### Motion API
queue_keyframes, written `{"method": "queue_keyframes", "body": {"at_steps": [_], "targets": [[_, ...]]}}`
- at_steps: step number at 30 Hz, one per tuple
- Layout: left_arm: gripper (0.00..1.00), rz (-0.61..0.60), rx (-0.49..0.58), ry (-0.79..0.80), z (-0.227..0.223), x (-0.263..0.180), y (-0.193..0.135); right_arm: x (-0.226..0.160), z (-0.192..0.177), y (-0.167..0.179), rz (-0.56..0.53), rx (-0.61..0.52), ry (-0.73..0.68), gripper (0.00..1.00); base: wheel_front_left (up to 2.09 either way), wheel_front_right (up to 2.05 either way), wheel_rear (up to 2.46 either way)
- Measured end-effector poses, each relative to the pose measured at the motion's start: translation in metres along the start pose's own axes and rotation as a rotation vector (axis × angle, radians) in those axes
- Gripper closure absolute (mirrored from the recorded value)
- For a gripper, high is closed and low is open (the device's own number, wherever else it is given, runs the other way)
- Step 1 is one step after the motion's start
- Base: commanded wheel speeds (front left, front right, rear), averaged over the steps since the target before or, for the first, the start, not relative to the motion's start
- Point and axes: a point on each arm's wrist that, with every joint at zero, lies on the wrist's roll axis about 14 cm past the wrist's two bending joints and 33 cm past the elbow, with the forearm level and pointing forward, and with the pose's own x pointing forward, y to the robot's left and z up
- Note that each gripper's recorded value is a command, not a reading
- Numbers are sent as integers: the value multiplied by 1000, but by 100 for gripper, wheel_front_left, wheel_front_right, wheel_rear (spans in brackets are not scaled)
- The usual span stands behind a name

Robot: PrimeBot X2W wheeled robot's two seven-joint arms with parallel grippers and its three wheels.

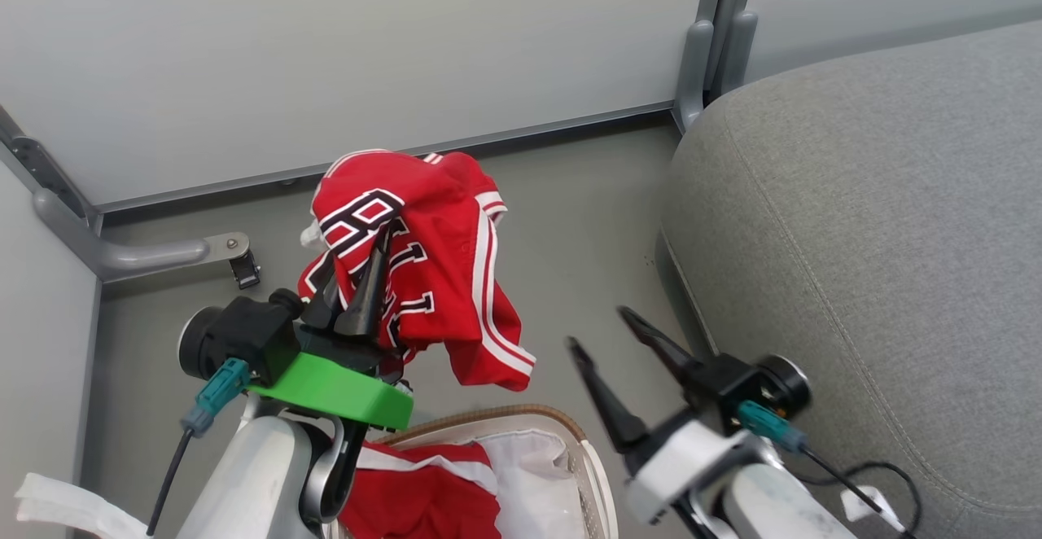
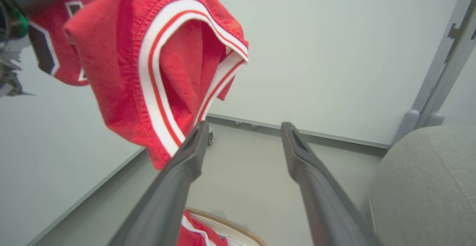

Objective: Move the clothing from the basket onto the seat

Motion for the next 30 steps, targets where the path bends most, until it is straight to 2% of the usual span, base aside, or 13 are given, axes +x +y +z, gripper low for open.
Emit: {"method": "queue_keyframes", "body": {"at_steps": [4, 7, 13, 21, 22, 23, 25, 30], "targets": [[100, -4, -11, 10, -4, 0, -3, 21, 38, 40, 143, 26, -110, 0, 0, 0, 0], [100, -9, -20, 16, -7, 0, -6, 31, 55, 56, 206, 53, -154, 0, 0, 0, 0], [100, -25, -40, 36, -15, -4, -15, 45, 58, 80, 297, 102, -146, 0, 0, 0, 0], [100, -60, -82, 55, -20, -11, -34, 56, 28, 86, 329, 83, -42, 0, 0, 0, 0], [100, -67, -85, 55, -19, -11, -36, 56, 21, 86, 332, 85, -20, 54, 0, 0, 0], [100, -70, -91, 54, -19, -12, -38, 55, 17, 89, 340, 90, -3, 100, 0, 0, 0], [100, -79, -90, 54, -18, -13, -41, 56, 7, 93, 349, 115, 33, 100, 0, 0, 0], [100, -67, -91, 54, -17, -14, -35, 64, 21, 85, 327, 122, -5, 100, 0, 0, 0]]}}
